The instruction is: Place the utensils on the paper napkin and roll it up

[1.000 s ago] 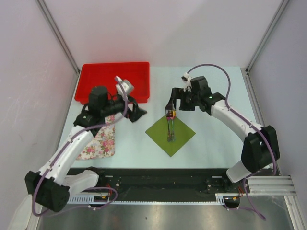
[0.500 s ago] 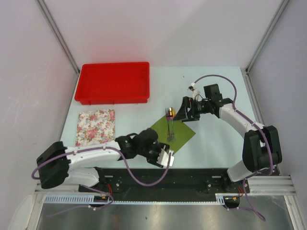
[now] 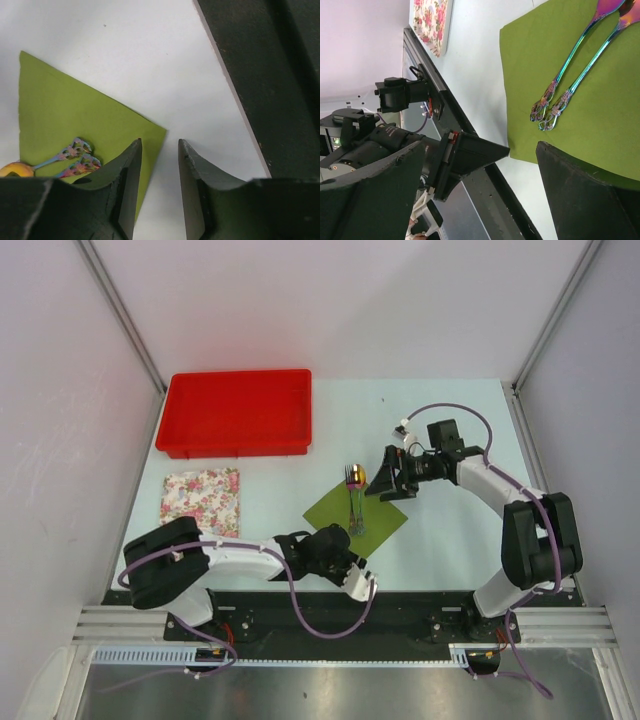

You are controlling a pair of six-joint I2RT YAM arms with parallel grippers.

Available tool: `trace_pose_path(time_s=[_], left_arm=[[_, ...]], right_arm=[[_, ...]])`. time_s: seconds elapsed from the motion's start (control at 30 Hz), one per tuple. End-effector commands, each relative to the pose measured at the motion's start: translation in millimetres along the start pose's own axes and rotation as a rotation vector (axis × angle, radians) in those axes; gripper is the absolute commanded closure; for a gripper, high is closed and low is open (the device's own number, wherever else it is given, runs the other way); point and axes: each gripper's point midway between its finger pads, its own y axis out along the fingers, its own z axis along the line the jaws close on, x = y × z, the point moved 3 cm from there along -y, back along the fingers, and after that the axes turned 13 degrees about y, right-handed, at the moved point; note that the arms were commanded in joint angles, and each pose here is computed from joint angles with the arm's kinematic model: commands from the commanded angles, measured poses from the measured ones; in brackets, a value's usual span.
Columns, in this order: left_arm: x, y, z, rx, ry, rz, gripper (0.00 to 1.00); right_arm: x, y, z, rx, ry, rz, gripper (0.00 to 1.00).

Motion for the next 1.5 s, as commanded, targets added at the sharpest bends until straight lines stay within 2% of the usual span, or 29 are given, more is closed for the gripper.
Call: trace_pose_path(time_s=[0.0, 0.17, 0.37, 0.53, 0.6, 0.83, 0.93, 1.03, 1.27, 1.47], left_arm=[[4.1, 9.3, 9.3, 0.048, 0.071, -0.018, 0.60], [0.7, 16.2, 9.2, 0.060, 0.085, -0.007, 0.64], [5.5, 14.0, 8.0, 0.056, 0.087, -0.036, 0.81], [15.0, 10.8, 6.7, 0.031, 0.044, -0.063, 0.89], [19.3, 9.7, 6.3, 0.029, 0.039, -0.071, 1.00], [36.4, 3.5, 9.0, -0.009, -0.057, -0.111, 1.00], [39.9, -0.8, 20.5, -0.030, -0.161, -0.128, 1.00], [35.2, -7.2, 37.7, -0.028, -0.247, -0.148, 1.00], [26.7, -14.0, 59.4, -0.019, -0.318, -0.180, 1.00], [6.1, -11.9, 70.7, 0.000, -0.392, -0.160, 1.00]], right_arm=[[2.5, 0.1, 0.6, 0.023, -0.004, 0.006, 0.03], [2.9, 0.3, -2.0, 0.018, 0.006, 0.002, 0.03], [1.9, 1.8, -4.9, 0.014, 0.023, 0.007, 0.03], [2.1, 2.6, -5.9, 0.014, 0.029, 0.006, 0.03], [1.5, 2.5, -5.5, 0.017, 0.030, 0.008, 0.03], [-0.9, 1.0, -5.6, 0.008, 0.028, 0.002, 0.03], [-1.6, 0.8, -6.6, 0.003, 0.027, -0.002, 0.03], [-1.7, 1.2, -8.4, 0.001, 0.033, 0.000, 0.04], [-1.5, 2.6, -13.2, -0.013, 0.047, -0.002, 0.05], [-2.8, 2.5, -16.6, -0.023, 0.061, -0.006, 0.08]])
